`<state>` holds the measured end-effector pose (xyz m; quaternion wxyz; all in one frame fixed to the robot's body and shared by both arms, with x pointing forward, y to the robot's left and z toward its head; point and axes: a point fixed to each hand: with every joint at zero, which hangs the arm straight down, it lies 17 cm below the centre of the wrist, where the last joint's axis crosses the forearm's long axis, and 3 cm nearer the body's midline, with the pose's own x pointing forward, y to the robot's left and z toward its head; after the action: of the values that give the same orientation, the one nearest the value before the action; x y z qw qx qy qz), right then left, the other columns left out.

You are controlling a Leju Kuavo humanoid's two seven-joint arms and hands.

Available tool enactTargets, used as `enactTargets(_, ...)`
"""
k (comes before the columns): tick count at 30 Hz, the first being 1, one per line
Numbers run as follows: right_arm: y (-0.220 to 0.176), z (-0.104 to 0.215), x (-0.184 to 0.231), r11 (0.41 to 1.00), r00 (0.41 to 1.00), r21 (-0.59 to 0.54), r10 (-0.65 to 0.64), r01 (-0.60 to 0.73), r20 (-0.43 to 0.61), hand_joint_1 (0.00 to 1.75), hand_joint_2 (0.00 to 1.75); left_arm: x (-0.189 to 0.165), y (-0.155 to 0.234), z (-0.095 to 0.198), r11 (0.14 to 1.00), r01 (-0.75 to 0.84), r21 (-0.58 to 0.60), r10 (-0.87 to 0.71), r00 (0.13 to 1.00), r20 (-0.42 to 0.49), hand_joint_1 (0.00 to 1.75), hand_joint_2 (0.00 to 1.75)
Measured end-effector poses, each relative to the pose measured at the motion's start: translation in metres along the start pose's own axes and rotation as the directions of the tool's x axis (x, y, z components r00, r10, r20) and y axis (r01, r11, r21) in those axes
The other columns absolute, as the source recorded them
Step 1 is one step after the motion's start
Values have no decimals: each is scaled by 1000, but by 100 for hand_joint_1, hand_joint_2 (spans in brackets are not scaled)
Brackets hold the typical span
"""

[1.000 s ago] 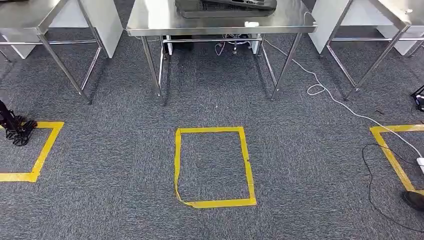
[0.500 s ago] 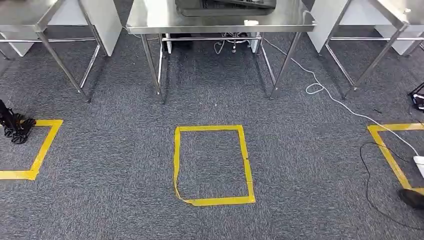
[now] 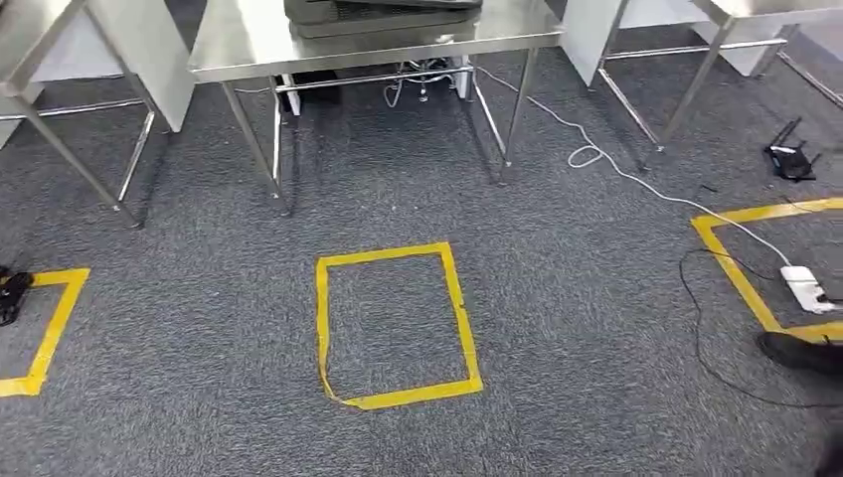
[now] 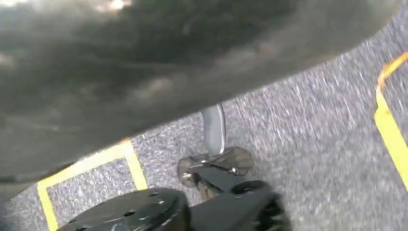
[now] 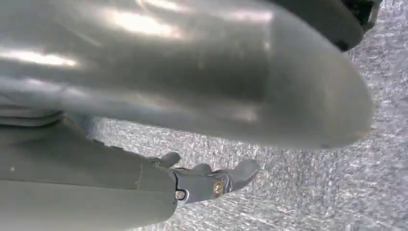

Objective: Take the parts from the cabinet and place them on the table.

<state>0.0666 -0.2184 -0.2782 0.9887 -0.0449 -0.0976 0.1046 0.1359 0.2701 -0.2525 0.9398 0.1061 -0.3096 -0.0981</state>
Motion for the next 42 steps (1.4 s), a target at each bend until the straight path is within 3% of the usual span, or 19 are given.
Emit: enactTargets(42, 2, 1, -7, 1000, 1000, 6, 17, -17, -14, 0, 0, 2, 0, 0, 1000, 3, 2, -3, 1000, 5, 0, 0)
